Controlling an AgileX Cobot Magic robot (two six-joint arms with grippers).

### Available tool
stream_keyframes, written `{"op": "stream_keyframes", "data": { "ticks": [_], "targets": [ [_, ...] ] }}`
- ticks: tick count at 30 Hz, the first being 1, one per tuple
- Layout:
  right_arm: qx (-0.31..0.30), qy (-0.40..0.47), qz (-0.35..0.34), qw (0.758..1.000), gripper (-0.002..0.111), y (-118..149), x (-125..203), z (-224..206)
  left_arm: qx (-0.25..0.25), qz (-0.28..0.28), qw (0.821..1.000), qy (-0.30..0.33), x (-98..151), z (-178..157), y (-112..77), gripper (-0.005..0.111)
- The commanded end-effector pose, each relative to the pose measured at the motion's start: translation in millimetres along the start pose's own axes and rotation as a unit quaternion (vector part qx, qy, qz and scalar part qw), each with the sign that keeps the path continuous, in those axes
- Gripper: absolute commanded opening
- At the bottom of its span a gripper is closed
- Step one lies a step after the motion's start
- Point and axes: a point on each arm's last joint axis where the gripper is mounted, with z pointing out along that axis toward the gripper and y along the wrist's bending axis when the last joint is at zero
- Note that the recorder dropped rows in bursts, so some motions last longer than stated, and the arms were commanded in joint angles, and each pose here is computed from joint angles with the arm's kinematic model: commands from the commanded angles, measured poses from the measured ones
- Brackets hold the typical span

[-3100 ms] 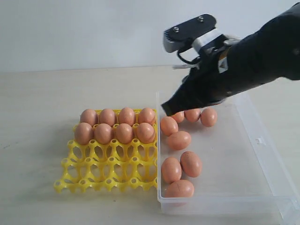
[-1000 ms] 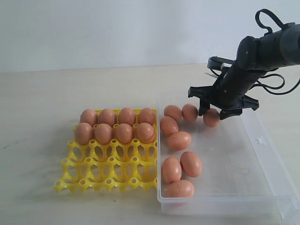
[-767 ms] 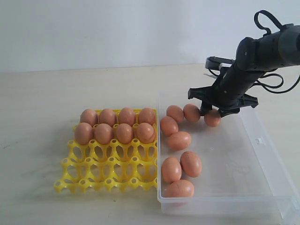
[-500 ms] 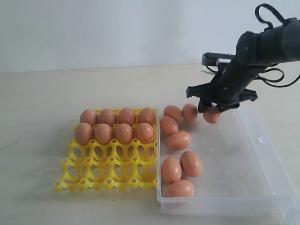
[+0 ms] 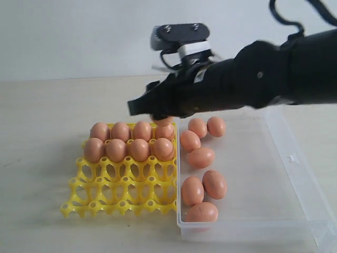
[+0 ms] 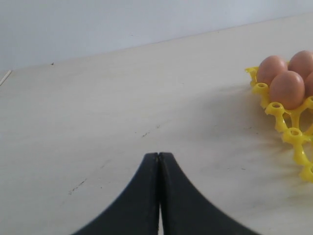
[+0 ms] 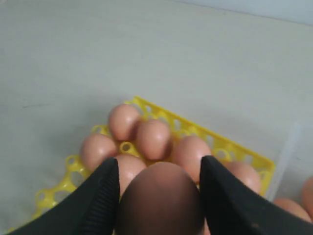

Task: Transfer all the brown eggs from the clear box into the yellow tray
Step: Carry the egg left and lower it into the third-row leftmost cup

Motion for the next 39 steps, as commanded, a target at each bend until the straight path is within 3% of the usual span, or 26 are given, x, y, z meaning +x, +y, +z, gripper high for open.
{"op": "stream_keyframes", "data": {
  "ticks": [1, 8, 17, 28, 39],
  "targets": [
    [-0.019, -0.033, -0.045, 0.998, 0.0, 33, 18, 22, -0.001, -0.003, 1.0, -0.006, -2, 0, 0.2, 0.0],
    [-0.033, -0.049, -0.074, 0.996, 0.0, 61, 48, 63, -0.001, -0.003, 1.0, -0.006, -2, 0, 0.2, 0.0],
    [-0.066, -0.06, -0.056, 0.994, 0.0, 83, 38, 94, -0.001, -0.003, 1.0, -0.006, -2, 0, 0.2, 0.0],
    [-0.067, 0.003, -0.046, 0.997, 0.0, 87, 48, 124, -0.001, -0.003, 1.0, -0.006, -2, 0, 0.2, 0.0],
    [-0.065, 0.009, -0.045, 0.997, 0.0, 87, 53, 130, -0.001, -0.003, 1.0, -0.006, -2, 0, 0.2, 0.0]
  ]
}}
